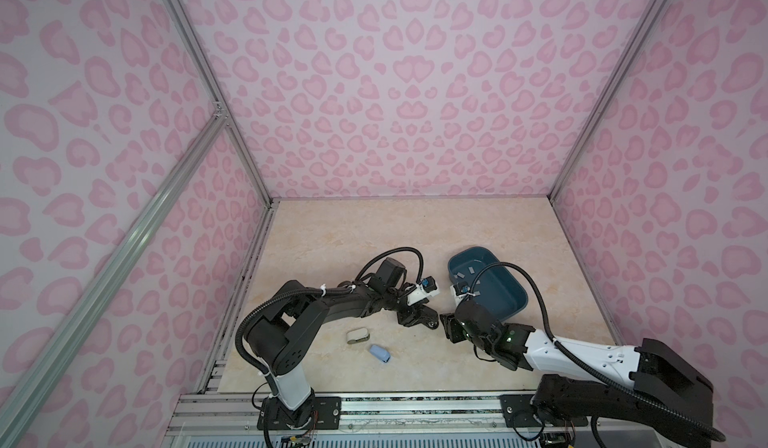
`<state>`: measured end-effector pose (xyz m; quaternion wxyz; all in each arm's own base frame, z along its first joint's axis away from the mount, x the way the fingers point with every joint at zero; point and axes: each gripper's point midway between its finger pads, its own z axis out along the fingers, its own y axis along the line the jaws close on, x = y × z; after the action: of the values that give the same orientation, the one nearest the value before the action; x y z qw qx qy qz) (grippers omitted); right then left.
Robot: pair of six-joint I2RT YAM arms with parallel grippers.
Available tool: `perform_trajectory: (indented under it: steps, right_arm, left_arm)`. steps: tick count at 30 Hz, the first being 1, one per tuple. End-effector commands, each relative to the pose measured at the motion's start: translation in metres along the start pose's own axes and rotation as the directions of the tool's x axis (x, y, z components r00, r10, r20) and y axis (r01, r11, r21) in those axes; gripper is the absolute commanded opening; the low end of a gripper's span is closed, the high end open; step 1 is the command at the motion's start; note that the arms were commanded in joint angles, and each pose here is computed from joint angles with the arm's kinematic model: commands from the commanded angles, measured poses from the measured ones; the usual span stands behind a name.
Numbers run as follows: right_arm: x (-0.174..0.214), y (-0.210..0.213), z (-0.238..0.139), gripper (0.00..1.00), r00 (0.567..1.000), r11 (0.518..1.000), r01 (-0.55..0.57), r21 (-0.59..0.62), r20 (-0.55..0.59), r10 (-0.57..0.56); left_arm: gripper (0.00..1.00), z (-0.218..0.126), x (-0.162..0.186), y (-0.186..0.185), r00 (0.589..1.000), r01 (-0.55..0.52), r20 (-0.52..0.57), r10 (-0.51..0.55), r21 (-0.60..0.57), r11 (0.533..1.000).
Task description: Load the staples into the stapler
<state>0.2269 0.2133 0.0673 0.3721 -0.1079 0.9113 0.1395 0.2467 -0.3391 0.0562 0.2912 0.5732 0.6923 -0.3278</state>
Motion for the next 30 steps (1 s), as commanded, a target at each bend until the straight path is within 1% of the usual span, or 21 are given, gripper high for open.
perform_trajectory:
  steps: [1,4,7,12,16,20,24,30]
  right_arm:
    - [-0.001,0.001,0.001,0.60,1.000,1.000,-0.009,-0.010,0.012,0.009]
    - [-0.001,0.000,0.001,0.60,1.000,1.000,-0.010,-0.007,0.012,0.010]
    - [-0.001,-0.004,0.000,0.60,1.000,1.000,-0.018,0.002,0.015,0.018]
    - [-0.003,-0.011,0.001,0.60,0.999,0.999,-0.048,0.004,0.022,0.047]
    - [-0.002,-0.015,0.003,0.59,0.998,0.998,-0.067,-0.002,0.016,0.067]
    - [-0.003,-0.017,0.003,0.59,0.997,0.997,-0.077,-0.003,0.017,0.077]
    - [-0.004,-0.017,0.001,0.60,0.996,0.996,-0.086,-0.013,0.024,0.086]
    - [-0.005,-0.016,0.002,0.60,0.994,0.994,-0.102,-0.029,0.027,0.103]
  left_arm:
    - [0.50,0.004,0.013,0.006,0.997,0.051,-0.055,-0.052,-0.025,0.998]
    - [0.44,0.005,0.013,0.006,0.996,0.064,-0.056,-0.066,-0.025,0.998]
    - [0.43,0.003,0.011,0.003,0.996,0.069,-0.052,-0.070,-0.017,0.997]
    - [0.51,0.004,0.006,0.003,0.996,0.074,-0.044,-0.074,-0.006,0.997]
    - [0.52,0.004,0.001,0.005,0.997,0.073,-0.038,-0.073,-0.004,0.997]
    - [0.50,0.003,-0.004,0.005,0.997,0.074,-0.036,-0.074,0.000,0.997]
    - [0.54,0.004,-0.003,0.005,0.996,0.072,-0.051,-0.072,0.000,0.997]
    - [0.57,0.009,0.004,0.005,0.993,0.070,-0.090,-0.070,-0.010,0.998]
